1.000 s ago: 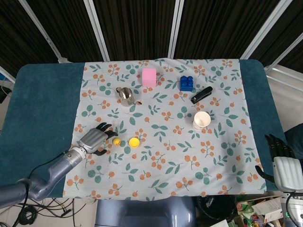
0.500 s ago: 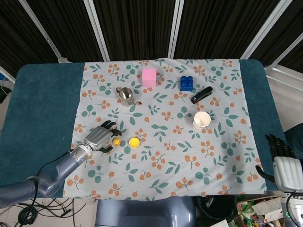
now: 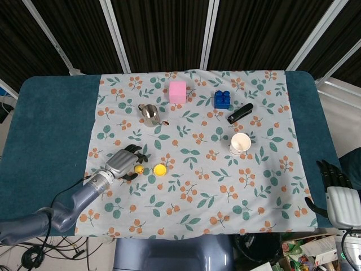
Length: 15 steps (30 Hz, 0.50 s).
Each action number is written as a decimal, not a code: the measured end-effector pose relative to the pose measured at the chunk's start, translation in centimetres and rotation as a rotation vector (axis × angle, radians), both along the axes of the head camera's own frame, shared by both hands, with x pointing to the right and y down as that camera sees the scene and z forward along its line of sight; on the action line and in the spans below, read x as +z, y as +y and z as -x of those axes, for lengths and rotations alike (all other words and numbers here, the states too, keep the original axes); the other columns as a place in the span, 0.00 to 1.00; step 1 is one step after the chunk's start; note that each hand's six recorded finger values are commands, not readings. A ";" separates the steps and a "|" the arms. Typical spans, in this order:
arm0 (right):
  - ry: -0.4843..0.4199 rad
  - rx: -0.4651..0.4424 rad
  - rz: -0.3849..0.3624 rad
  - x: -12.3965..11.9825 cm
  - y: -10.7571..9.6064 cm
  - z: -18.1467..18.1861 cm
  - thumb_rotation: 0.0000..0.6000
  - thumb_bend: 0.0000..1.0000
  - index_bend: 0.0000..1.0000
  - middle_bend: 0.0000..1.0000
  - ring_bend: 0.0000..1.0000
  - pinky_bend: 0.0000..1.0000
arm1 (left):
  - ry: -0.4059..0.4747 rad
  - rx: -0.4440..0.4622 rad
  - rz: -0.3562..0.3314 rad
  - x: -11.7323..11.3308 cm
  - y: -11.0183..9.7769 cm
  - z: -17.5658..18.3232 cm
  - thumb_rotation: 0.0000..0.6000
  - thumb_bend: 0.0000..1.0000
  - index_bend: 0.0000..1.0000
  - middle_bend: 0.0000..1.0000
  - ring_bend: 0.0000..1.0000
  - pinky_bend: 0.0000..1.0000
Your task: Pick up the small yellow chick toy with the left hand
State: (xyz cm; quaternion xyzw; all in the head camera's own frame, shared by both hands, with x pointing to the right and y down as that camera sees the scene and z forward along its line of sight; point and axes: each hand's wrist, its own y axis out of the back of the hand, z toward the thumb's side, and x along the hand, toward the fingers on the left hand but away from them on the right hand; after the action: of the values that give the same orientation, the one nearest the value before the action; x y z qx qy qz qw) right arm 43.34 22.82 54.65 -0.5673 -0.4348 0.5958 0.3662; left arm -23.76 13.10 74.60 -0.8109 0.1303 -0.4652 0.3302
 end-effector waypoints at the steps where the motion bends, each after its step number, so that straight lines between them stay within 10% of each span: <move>1: 0.000 0.000 0.001 0.0 0.0 0.0 1.00 0.13 0.07 0.06 0.09 0.16 | 0.001 0.002 0.000 0.0 0.0 0.0 1.00 0.35 0.34 0.38 0.11 0.13; 15: 0.001 0.004 -0.001 0.0 0.0 -0.1 1.00 0.13 0.07 0.06 0.09 0.17 | -0.001 0.029 -0.014 0.1 0.0 0.2 1.00 0.41 0.39 0.45 0.16 0.22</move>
State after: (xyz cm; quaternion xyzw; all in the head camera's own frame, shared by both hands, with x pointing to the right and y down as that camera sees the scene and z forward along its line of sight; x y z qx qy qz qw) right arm 43.39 22.79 54.67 -0.5658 -0.4361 0.5967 0.3655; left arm -23.99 13.10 74.73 -0.8103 0.1216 -0.4598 0.3425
